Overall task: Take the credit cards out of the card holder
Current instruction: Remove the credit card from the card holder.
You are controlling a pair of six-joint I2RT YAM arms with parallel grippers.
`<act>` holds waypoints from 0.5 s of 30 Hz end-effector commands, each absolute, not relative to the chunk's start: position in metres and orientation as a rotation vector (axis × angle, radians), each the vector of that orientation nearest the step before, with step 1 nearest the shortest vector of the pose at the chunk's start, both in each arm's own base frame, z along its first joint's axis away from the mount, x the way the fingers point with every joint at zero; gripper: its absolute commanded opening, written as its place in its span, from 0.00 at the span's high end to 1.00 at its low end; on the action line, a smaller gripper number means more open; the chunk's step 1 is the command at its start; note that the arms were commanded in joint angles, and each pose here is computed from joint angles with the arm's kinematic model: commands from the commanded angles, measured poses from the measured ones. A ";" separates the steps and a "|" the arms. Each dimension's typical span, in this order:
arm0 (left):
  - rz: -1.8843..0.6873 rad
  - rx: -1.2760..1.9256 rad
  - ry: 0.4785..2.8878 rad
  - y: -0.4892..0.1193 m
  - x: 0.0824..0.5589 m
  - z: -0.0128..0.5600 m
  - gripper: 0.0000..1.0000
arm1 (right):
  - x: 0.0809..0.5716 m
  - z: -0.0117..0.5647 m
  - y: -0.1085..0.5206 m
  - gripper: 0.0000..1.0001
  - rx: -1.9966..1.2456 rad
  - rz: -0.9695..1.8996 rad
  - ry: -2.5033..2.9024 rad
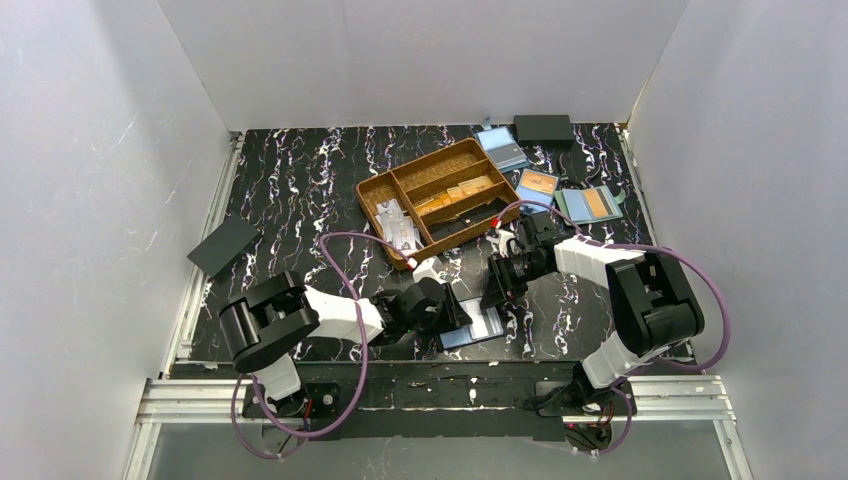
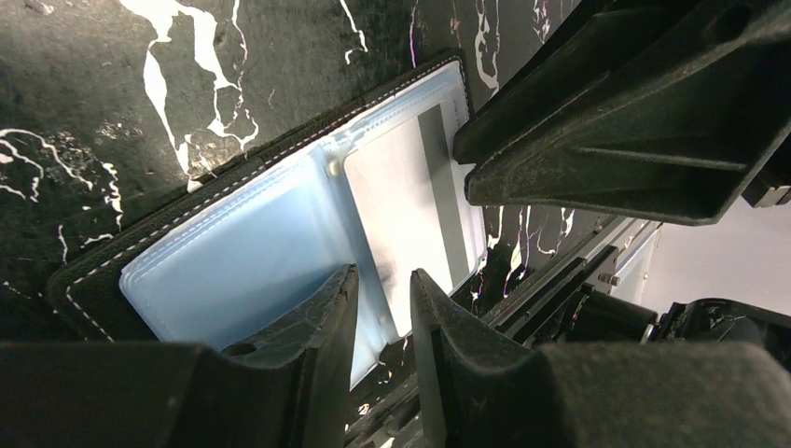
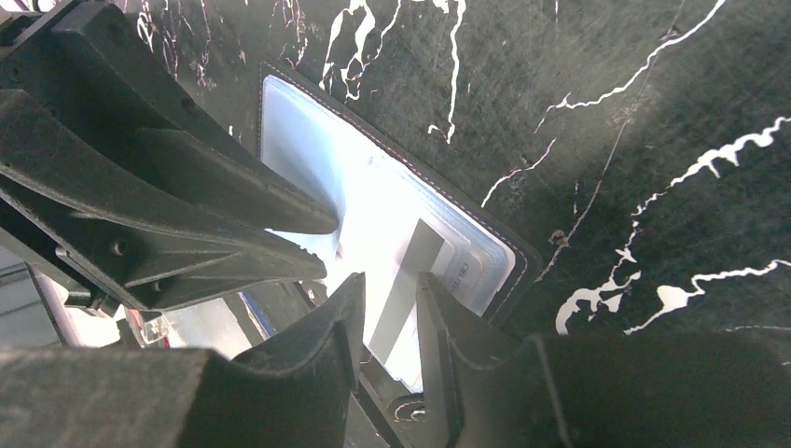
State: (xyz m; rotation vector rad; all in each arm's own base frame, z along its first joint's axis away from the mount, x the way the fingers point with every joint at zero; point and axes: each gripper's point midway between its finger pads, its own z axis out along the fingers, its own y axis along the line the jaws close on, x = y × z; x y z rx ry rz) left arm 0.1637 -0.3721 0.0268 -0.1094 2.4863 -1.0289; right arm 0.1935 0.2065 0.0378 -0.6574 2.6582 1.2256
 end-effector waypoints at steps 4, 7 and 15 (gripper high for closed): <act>-1.004 -0.178 2.505 -0.368 0.168 0.017 0.74 | 0.201 0.030 0.199 0.63 -0.642 1.144 2.688; -0.998 -0.196 2.513 -0.367 0.168 0.013 0.74 | 0.201 0.031 0.199 0.62 -0.641 1.146 2.684; -1.021 -0.258 2.484 -0.359 0.171 0.016 0.76 | 0.202 0.032 0.196 0.63 -0.623 1.147 2.684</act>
